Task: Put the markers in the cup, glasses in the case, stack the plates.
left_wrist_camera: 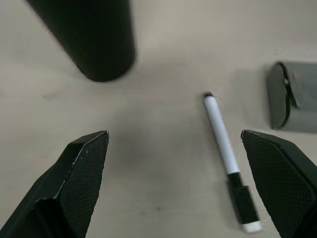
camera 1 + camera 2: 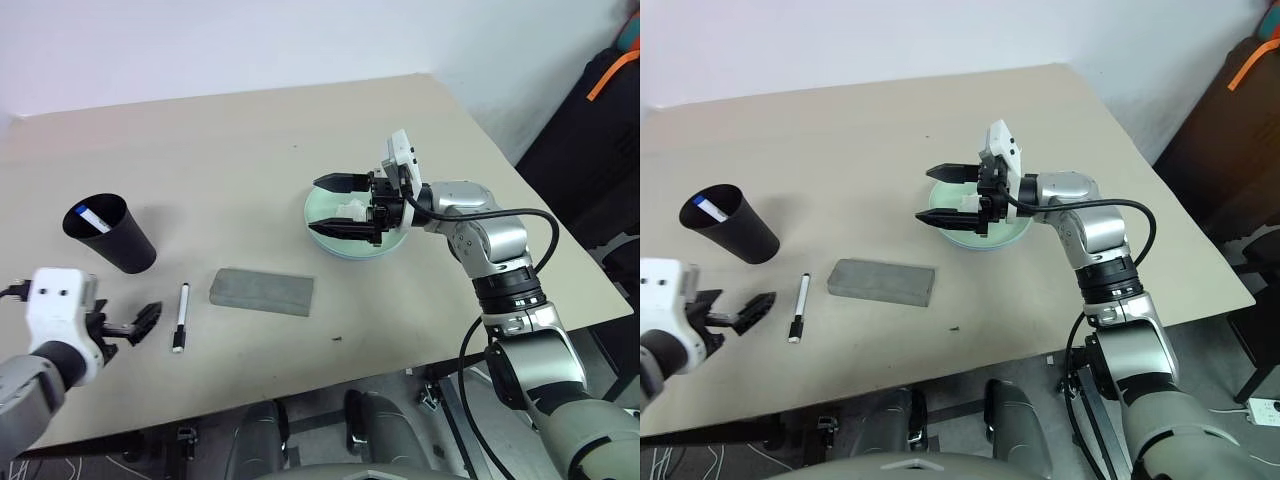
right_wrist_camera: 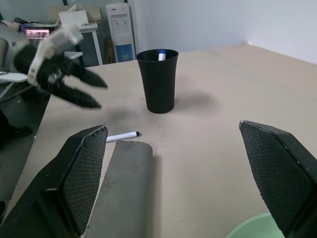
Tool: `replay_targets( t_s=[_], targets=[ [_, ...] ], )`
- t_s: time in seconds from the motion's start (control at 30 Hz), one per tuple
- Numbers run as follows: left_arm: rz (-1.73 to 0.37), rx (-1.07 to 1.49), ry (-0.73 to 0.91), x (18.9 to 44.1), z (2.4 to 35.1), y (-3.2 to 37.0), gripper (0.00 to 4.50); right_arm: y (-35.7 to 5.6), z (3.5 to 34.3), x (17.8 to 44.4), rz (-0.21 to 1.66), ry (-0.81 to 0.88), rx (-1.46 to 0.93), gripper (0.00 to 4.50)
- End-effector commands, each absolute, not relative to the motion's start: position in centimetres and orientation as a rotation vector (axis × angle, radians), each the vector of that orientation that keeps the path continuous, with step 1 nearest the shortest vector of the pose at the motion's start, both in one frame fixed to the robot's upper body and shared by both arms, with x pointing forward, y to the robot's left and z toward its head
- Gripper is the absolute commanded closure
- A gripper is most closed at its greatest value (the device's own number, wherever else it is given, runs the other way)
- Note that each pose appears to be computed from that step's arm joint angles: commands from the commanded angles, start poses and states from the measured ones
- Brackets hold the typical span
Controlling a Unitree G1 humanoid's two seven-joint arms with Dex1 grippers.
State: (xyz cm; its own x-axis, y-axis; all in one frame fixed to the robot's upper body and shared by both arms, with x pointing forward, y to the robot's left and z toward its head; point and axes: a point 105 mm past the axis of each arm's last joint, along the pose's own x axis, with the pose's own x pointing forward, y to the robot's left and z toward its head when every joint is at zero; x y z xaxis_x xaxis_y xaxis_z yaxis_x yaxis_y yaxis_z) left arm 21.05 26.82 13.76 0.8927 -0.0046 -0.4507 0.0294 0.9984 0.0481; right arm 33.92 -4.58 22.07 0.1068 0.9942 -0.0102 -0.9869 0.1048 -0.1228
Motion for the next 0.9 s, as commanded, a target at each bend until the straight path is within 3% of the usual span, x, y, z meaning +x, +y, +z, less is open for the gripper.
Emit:
replay_targets(
  t_s=[0.03, 0.3, 0.47, 0.6, 0.9],
  targets=[
    [-0.039, 0.061, 0.479, 21.6, 13.1, 25.8, 0.03, -4.6, 23.4, 33.5, 1.468, -0.132, -0.135, 0.02],
    [-0.110, 0.016, 0.665, 21.6, 9.6, 24.0, 0.03, -5.2, 23.3, 33.3, 1.443, -0.114, -0.141, 0.02],
    [-0.070, 0.044, 0.741, 22.0, 8.9, 24.9, 0.03, -5.3, 23.1, 33.3, 1.431, -0.106, -0.147, 0.02],
    [-0.070, 0.079, 0.806, 22.2, 8.2, 25.0, 0.89, -5.3, 22.9, 33.3, 1.420, -0.102, -0.149, 0.02],
    [-0.111, 0.098, 0.867, 22.3, 8.4, 24.8, 3.98, -5.7, 22.7, 33.4, 1.398, -0.099, -0.151, 0.02]
  ],
)
